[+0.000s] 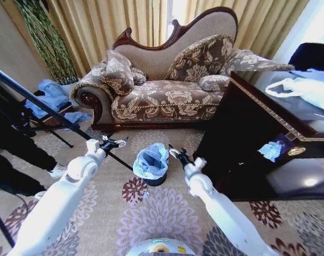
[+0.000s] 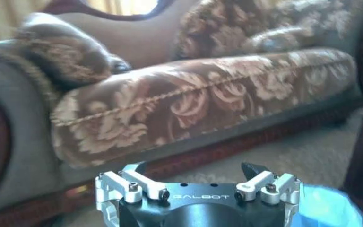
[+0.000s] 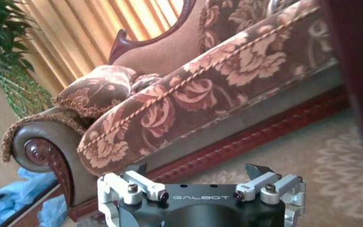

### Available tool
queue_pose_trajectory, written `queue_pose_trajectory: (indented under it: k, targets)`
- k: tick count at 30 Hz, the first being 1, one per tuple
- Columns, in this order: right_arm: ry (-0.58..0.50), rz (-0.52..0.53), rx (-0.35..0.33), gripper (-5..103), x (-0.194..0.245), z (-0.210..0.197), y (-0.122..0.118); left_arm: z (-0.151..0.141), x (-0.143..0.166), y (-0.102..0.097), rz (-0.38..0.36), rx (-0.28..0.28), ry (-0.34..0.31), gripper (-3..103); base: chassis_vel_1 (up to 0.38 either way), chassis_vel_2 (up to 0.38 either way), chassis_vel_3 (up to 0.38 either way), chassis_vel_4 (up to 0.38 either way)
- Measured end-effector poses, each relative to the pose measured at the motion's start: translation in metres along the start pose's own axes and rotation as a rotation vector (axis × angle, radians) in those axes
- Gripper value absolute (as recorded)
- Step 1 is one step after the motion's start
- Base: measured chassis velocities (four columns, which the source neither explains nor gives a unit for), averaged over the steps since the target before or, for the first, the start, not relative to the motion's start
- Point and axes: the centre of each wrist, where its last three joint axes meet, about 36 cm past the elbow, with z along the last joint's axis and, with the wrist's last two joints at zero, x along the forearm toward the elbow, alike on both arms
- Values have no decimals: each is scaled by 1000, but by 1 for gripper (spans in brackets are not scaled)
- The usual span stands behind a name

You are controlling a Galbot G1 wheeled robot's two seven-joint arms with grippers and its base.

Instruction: Place a garbage bag over the trash bin.

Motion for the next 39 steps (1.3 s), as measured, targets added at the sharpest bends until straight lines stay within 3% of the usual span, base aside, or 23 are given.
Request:
queue_pose_trajectory:
  k: [1,2,4,5,8,9,11,15,16,20,26,33,39]
  targets:
    - [-10,3,9,100,6,3,0,10,-14,6,35,-47,-1,100,0,0,0,0]
    - [-10,3,9,100,6,3,0,10,-14,6,35,-47,-1,100,0,0,0,0]
    - [-24,10,25,100,13,9,-1,20,-43,12,107,-131,1,100,0,0,0,0]
    - [-24,10,25,100,13,9,-1,20,-43,12,107,-131,1,100,0,0,0,0]
    - [-47,19,34,100,14,13,1,41,-91,16,224,-255,-18,100,0,0,0,0]
    - [-47,19,34,100,14,13,1,41,-91,16,224,-255,-18,100,0,0,0,0]
    - [-62,23,46,100,14,14,3,44,-118,16,281,-322,-43,100,0,0,0,0]
    - [-69,26,51,100,17,14,3,47,-139,10,330,-359,-40,100,0,0,0,0]
    - [-73,27,52,100,20,14,4,47,-149,7,368,-400,-28,100,0,0,0,0]
    - [-76,36,53,100,21,14,3,50,-149,-1,408,-422,18,100,0,0,0,0]
    - [-74,51,62,100,18,16,-2,57,-133,-5,406,-414,104,100,0,0,0,0]
    - [-60,68,70,100,16,21,-4,65,-127,1,382,-403,132,101,0,0,0,0]
    - [-43,72,74,100,14,27,-3,72,-122,7,373,-393,148,86,0,0,0,0]
